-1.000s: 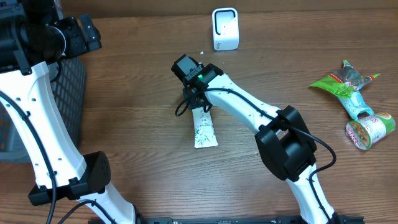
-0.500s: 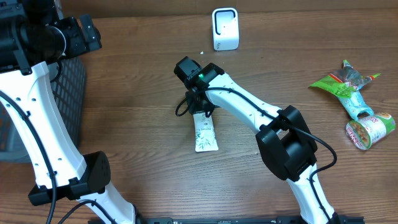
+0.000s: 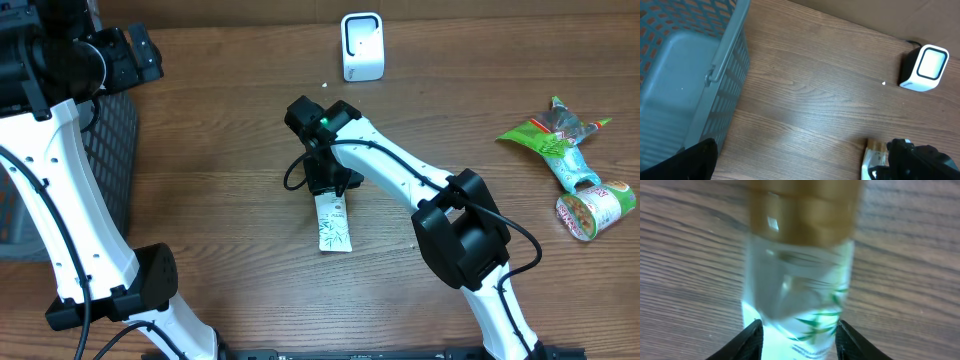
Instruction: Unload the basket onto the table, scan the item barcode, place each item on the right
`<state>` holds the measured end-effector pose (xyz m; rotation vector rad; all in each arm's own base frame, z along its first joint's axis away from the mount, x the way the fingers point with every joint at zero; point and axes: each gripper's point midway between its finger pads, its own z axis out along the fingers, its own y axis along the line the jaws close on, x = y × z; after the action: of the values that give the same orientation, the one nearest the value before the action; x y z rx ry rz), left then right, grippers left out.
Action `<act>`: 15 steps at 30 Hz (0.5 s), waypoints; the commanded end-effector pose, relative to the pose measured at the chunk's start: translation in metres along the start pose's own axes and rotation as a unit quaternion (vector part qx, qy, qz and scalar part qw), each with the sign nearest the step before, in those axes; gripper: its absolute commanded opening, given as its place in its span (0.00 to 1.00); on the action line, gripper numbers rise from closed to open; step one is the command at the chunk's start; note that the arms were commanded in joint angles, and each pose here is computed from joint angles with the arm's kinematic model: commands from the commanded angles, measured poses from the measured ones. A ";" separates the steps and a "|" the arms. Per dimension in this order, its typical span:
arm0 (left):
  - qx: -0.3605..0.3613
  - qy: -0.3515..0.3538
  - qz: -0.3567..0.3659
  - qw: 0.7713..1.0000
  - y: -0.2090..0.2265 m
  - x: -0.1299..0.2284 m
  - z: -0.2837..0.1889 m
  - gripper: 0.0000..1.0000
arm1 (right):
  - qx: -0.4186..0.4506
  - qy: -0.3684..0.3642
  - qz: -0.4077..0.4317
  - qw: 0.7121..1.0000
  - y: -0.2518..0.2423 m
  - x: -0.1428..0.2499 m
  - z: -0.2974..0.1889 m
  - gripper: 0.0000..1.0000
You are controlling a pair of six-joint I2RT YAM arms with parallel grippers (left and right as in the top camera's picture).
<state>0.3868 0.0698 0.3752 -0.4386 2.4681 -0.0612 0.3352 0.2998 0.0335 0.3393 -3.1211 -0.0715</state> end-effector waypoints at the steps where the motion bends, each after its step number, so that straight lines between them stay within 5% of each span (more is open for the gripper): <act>1: -0.006 -0.002 -0.007 1.000 0.002 -0.001 0.000 1.00 | 0.000 -0.016 -0.007 1.000 0.003 -0.011 -0.012 0.49; 15: -0.005 -0.002 -0.007 1.000 0.002 -0.001 0.000 1.00 | 0.066 -0.074 -0.039 0.994 0.019 -0.008 -0.027 0.50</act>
<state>0.3868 0.0697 0.3752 -0.4380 2.4682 -0.0616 0.3288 0.3154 0.0463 0.4714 -3.1904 0.0789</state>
